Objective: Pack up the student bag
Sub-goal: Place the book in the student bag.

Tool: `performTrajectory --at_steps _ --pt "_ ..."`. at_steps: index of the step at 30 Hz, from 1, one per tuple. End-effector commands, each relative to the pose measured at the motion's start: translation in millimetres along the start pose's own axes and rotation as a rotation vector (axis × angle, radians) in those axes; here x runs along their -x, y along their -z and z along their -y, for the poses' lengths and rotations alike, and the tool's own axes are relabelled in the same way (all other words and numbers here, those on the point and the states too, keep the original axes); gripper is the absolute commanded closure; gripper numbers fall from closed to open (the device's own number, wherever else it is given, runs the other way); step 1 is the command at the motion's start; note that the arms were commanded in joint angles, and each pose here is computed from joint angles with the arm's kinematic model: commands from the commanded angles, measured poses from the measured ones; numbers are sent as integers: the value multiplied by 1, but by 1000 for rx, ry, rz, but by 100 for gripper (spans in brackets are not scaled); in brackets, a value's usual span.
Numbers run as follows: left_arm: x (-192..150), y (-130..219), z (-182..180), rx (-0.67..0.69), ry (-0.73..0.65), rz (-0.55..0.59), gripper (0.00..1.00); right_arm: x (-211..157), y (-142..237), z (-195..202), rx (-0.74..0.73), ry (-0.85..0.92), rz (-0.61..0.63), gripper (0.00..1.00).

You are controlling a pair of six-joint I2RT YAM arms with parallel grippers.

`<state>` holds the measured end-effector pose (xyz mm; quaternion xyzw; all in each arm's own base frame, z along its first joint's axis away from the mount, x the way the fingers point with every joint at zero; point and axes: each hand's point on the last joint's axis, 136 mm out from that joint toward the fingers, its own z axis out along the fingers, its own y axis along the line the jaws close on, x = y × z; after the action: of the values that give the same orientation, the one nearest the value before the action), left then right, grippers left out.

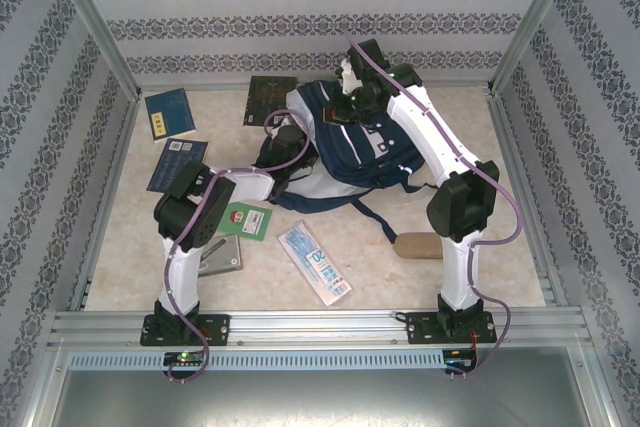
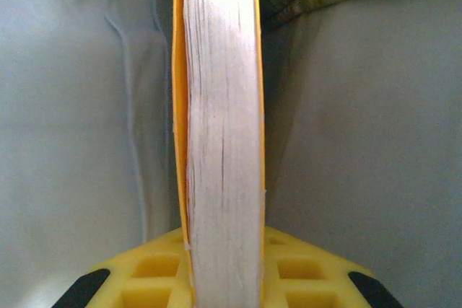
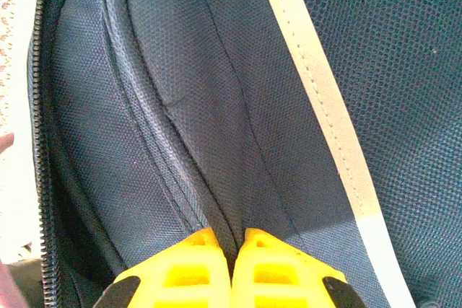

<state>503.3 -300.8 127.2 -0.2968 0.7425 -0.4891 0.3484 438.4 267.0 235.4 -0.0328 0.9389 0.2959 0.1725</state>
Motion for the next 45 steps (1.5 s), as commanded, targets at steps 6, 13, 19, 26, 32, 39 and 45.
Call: performTrajectory --at_steps 6,13,19,26,32,39,45 --pt "-20 -42 43 -138 20 69 100 10 22 -24 124 -15 40 100" --pt "-42 -63 27 -72 1 41 66 18 24 -24 152 -43 51 100" --pt "-44 -55 22 -38 -26 26 34 24 26 -25 168 -57 62 100" --pt "-46 -43 14 32 -71 2 37 25 29 -22 159 -60 70 100" --pt "-42 -24 0 185 -175 -8 31 26 30 -19 151 -61 77 100" --pt "-56 -34 -1 173 -173 -73 49 24 22 -20 166 -76 61 100" --pt "-74 -52 13 42 -97 -111 57 21 17 -27 183 -73 42 100"
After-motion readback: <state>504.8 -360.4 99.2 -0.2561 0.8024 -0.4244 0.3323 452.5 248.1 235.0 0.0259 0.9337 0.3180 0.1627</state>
